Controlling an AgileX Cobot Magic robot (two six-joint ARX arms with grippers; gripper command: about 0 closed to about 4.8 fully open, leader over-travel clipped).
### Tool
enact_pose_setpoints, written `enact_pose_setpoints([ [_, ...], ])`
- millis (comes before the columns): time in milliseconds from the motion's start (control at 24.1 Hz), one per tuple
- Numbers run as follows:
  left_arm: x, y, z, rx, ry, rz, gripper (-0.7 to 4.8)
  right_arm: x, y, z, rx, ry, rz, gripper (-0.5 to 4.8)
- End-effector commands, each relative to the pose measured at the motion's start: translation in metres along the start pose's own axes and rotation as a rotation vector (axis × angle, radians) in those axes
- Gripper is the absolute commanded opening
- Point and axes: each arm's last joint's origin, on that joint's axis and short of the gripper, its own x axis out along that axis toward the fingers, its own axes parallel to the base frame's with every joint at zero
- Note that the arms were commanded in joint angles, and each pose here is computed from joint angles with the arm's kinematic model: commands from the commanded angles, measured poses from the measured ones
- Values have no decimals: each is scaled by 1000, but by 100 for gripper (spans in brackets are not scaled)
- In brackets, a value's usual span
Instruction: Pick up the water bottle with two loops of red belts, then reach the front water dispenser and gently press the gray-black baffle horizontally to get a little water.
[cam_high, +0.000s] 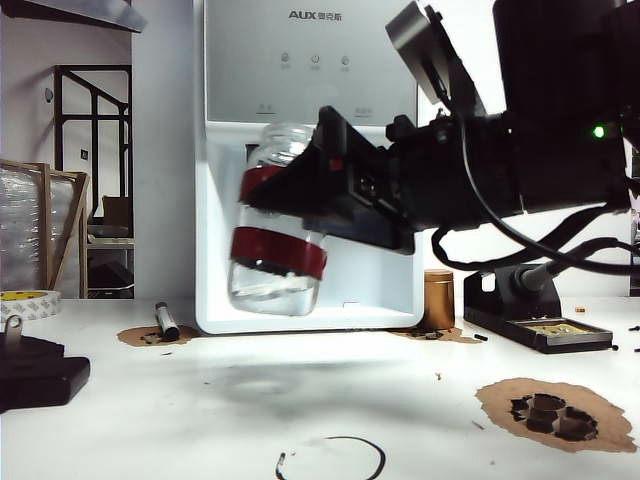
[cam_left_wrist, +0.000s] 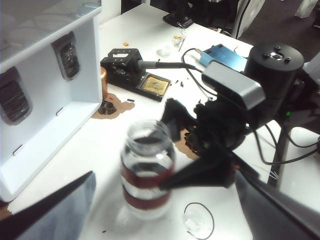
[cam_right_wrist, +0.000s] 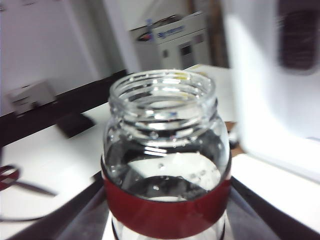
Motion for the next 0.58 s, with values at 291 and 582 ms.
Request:
enact_pose_setpoints([
  [291, -1, 0, 2, 14, -7, 0, 479, 0, 4, -8, -54, 66, 31, 117],
  [582, -1, 0, 2, 16, -9, 0, 479, 0, 0, -18, -114, 112, -65, 121],
])
